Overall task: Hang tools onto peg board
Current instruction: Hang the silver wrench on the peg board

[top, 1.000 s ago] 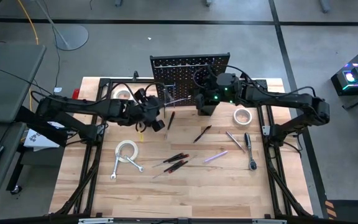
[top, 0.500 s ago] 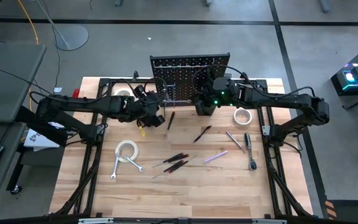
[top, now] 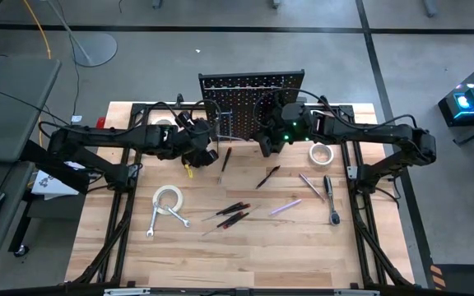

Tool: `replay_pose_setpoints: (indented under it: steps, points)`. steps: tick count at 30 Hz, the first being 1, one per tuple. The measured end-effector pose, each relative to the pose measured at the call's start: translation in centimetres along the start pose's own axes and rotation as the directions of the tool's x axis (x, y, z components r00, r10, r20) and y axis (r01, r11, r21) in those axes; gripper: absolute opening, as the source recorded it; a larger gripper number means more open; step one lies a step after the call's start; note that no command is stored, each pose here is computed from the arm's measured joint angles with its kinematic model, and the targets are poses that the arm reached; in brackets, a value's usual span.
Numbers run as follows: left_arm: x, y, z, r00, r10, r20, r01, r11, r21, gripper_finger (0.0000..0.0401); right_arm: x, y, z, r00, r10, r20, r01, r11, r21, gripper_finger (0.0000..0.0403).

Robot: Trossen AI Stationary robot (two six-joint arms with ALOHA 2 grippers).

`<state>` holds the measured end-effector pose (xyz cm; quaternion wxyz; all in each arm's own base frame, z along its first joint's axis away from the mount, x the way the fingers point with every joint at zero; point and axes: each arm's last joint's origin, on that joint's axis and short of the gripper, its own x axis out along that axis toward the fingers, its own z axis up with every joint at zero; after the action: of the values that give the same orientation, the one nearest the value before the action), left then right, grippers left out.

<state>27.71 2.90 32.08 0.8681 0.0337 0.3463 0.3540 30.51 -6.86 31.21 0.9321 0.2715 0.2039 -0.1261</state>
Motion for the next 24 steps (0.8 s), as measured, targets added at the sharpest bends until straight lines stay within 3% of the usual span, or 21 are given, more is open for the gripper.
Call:
replay_pose_setpoints:
  steps: [9, 15, 24]
  points:
    - [0.34, 0.53, 0.14, 0.999, 0.037, 0.003, -0.037, 0.999, -0.013, 0.0, 0.03, 0.48, -0.26, 1.0, 0.019, -0.011, -0.019, 1.0, -0.009, 0.0]
    - [0.5, 0.38, 0.12, 0.996, -0.091, -0.023, 0.092, 0.993, 0.078, 0.0, 0.04, 0.61, -0.36, 1.0, 0.022, -0.016, -0.023, 1.0, -0.014, 0.0]
    - [0.48, 0.2, 0.3, 0.99, -0.141, -0.012, 0.141, 0.981, 0.131, 0.0, 0.03, 0.61, -0.35, 1.0, 0.022, -0.015, -0.023, 1.0, -0.014, 0.0]
